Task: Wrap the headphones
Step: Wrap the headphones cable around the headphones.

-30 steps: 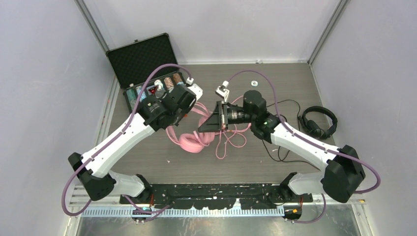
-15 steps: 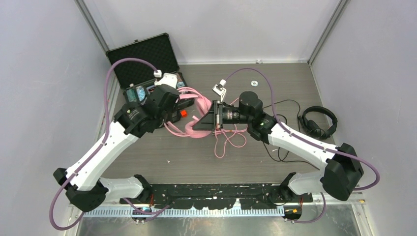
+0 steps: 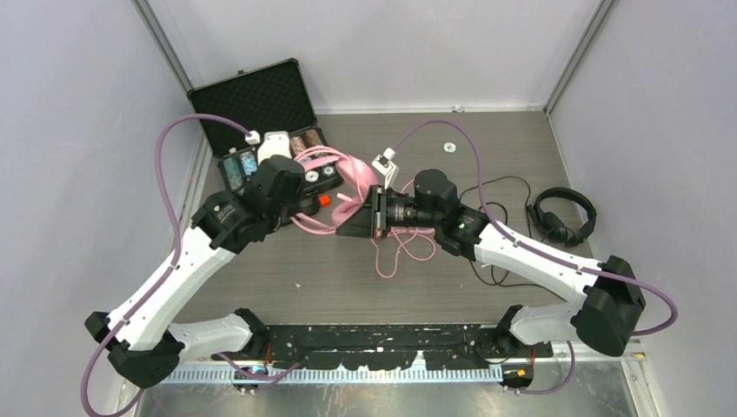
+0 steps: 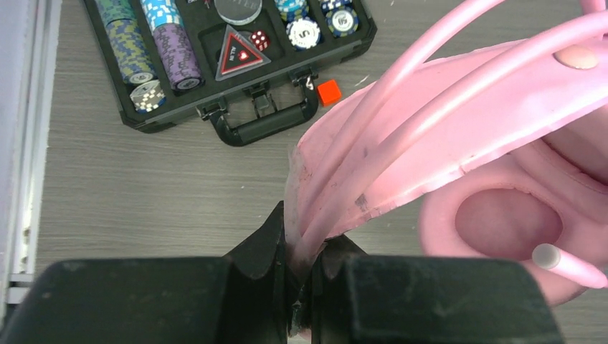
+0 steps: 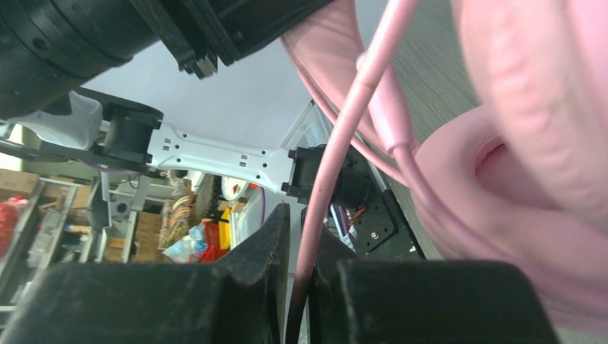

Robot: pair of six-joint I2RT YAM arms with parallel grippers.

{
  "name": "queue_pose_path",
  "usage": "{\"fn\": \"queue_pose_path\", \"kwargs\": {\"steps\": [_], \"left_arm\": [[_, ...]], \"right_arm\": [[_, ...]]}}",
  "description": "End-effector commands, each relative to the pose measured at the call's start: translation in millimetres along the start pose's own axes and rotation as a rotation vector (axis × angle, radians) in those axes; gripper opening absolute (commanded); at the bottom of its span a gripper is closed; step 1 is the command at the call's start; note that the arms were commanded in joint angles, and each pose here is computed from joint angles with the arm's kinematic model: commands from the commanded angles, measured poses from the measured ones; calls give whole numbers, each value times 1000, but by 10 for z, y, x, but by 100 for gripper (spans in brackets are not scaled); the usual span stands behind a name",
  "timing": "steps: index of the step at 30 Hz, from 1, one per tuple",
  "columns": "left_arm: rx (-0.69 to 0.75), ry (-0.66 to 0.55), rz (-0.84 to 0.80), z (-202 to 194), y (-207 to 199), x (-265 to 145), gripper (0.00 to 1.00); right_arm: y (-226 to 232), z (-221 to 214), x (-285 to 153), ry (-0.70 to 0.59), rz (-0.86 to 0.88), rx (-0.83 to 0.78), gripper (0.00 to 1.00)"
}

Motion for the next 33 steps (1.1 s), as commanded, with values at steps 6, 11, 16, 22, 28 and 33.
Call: {"fn": "queue_pose_path", "kwargs": {"steps": [6, 11, 16, 22, 28, 33], "left_arm": [[-364, -192, -171, 508, -168, -215, 0], [-432, -192, -225, 542, -222, -280, 0], [-487, -205, -265, 606, -237, -378, 0], [-537, -215, -300, 668, -235, -491, 0], [-605, -204, -362, 691, -299, -568, 0], [-638, -194, -397, 705, -349, -605, 0]], "right_arm": [[172, 101, -43, -105, -54, -227, 19], [101, 35, -21, -108, -87, -268, 19], [-10, -75, -18, -115, -110, -313, 19], [-155, -137, -74, -160, -141, -367, 19], [-350, -209, -49, -216, -136, -425, 19], [-493, -237, -13, -283, -119, -499, 21]]}}
Point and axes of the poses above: each gripper's point midway between its finger pads, its own x axis out along the fingers, its own y axis along the line the jaws close on, z = x × y, the point moved 2 cm from there along -x, back along the fingers, and after that the axes turned 5 degrees about -x, right-handed, at the moved point
